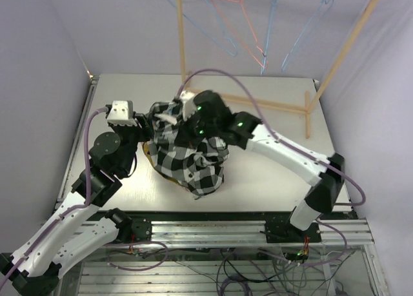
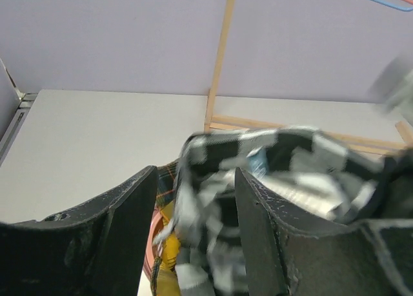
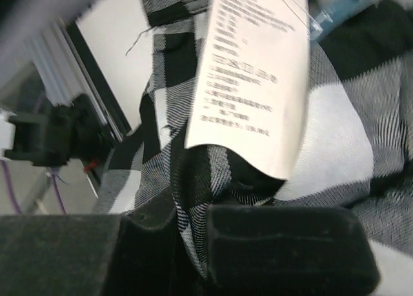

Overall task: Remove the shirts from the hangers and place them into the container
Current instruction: Place the shirt in the bin.

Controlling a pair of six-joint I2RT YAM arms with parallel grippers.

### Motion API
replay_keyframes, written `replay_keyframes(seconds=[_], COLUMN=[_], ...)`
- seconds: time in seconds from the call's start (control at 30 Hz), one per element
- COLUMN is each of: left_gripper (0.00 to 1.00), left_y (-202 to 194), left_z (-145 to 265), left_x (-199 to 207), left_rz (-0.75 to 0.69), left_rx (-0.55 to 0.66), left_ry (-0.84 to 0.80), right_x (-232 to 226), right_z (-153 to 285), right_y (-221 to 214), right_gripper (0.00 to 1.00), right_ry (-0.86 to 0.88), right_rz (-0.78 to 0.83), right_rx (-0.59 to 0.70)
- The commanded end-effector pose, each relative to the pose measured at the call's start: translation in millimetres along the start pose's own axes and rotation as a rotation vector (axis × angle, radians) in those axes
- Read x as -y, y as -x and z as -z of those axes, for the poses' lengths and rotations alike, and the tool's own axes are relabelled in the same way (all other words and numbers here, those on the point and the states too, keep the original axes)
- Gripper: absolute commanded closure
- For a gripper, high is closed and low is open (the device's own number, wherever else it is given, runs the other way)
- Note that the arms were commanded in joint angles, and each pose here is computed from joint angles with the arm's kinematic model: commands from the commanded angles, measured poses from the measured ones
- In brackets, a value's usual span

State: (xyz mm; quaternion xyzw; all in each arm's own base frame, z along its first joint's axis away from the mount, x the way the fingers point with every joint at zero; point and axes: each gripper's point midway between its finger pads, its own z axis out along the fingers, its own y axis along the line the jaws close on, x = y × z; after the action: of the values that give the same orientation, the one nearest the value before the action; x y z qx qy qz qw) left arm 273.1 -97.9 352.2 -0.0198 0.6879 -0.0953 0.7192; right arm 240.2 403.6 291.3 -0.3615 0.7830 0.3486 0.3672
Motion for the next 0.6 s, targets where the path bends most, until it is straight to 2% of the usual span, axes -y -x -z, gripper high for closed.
replay_keyframes(seconds=[0.0, 0.2, 0.37, 0.57], left_gripper=[0.38, 0.38, 0.38, 0.38], left_y=[6, 4, 4, 0], left_z=[-3, -3, -4, -6], left_x=[-2, -3, -3, 0], left_rz=[0.021, 0.021, 0.018, 0.013], left_rx=[0.023, 0.024, 0.022, 0.008], left_ry=[0.018, 0.024, 0.022, 0.014], right_x=[13, 27, 36, 41], right_z=[-48, -98, -123, -137], right_y=[-61, -153, -226, -278], right_gripper=[1.00, 1.00, 1.00, 0.96], right_ry=[-0.046, -0.004, 0.016, -0.010], right_rz=[0.002, -0.103, -0.183, -0.214], right_rx=[-0.137, -0.309, -0.441, -0.528])
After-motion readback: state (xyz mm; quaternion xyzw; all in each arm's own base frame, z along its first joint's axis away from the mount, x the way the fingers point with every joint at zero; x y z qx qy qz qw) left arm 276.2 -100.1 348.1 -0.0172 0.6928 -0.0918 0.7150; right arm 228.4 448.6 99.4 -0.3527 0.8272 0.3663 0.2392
